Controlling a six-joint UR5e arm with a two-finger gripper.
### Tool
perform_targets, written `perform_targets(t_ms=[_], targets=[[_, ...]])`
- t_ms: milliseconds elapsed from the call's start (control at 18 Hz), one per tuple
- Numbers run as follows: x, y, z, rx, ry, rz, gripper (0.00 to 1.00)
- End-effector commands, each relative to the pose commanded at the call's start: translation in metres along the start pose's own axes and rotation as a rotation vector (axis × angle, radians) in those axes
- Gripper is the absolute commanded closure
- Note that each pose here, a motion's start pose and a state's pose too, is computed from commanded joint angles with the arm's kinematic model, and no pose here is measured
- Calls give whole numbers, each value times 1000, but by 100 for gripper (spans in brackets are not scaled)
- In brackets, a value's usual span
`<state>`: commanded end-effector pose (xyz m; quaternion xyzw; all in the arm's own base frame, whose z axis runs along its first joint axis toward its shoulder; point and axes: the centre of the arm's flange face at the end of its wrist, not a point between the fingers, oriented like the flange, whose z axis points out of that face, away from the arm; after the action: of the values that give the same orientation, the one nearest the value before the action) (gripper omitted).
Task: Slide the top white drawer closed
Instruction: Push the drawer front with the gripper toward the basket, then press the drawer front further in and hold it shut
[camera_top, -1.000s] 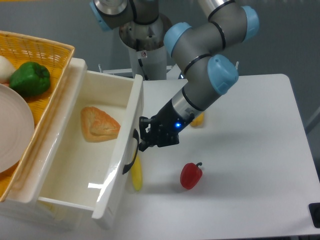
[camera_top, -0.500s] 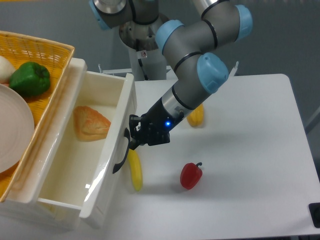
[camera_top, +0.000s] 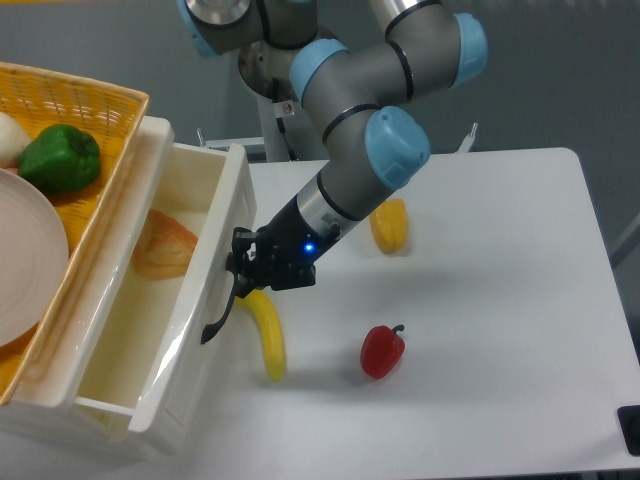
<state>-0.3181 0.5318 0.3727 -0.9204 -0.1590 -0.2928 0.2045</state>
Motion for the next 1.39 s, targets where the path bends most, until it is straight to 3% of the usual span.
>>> perform_targets(t_ms=[1389], targets=[[58,-2,41,-66,16,23,96]])
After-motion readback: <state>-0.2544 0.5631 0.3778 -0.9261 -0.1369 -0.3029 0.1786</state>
